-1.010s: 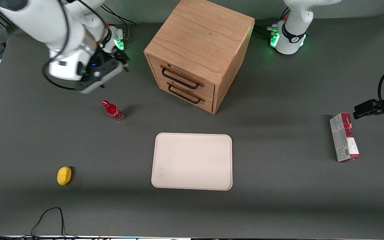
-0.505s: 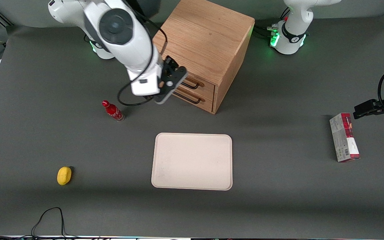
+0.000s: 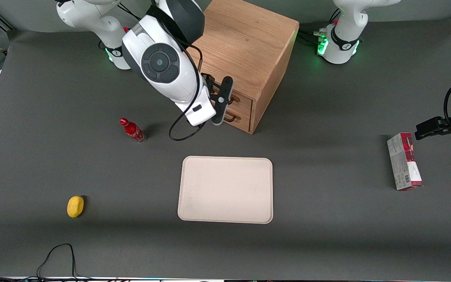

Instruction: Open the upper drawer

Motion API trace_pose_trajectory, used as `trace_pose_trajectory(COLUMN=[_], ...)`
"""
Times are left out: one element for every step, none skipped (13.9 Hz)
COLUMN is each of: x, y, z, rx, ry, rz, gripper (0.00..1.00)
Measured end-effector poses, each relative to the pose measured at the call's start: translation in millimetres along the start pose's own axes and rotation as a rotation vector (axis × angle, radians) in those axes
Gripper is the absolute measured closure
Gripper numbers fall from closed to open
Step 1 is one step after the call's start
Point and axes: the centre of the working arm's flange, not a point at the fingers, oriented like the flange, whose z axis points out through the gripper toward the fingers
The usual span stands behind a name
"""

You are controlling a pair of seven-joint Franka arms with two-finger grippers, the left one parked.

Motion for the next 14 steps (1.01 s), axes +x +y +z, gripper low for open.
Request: trace_pose_trajectory(x=[-0.9, -1.6, -2.4, -3.2, -4.4, -5.6, -6.7, -7.6, -8.8, -9.5, -9.9, -10.0, -10.0, -9.1], y=[4.2, 8.5, 12.2, 14.8, 17.2, 19.2, 20.5, 21.2, 21.4, 21.3, 20.9, 20.3, 19.4, 17.5], z=[8.2, 18.1, 27.1, 34.0, 41.1, 48.2, 55.1, 61.7, 67.4, 72.1, 75.0, 77.4, 80.3, 82.3], rx=[0.022, 0.049, 0.071, 0.087, 0.1, 0.11, 0.119, 0.127, 0.135, 0.141, 0.145, 0.148, 0.153, 0.155], ry=[-0.008, -0.013, -0.018, -0.023, -0.031, -0.041, -0.052, -0.062, -0.071, -0.079, -0.084, -0.087, -0.092, -0.095], rz=[0.002, 0.008, 0.014, 0.019, 0.026, 0.031, 0.035, 0.038, 0.041, 0.043, 0.044, 0.044, 0.043, 0.041], gripper=[0.0, 0.0, 0.0, 0.0, 0.0, 0.0, 0.0, 0.0, 0.0, 0.0, 0.0, 0.0, 0.0, 0.0])
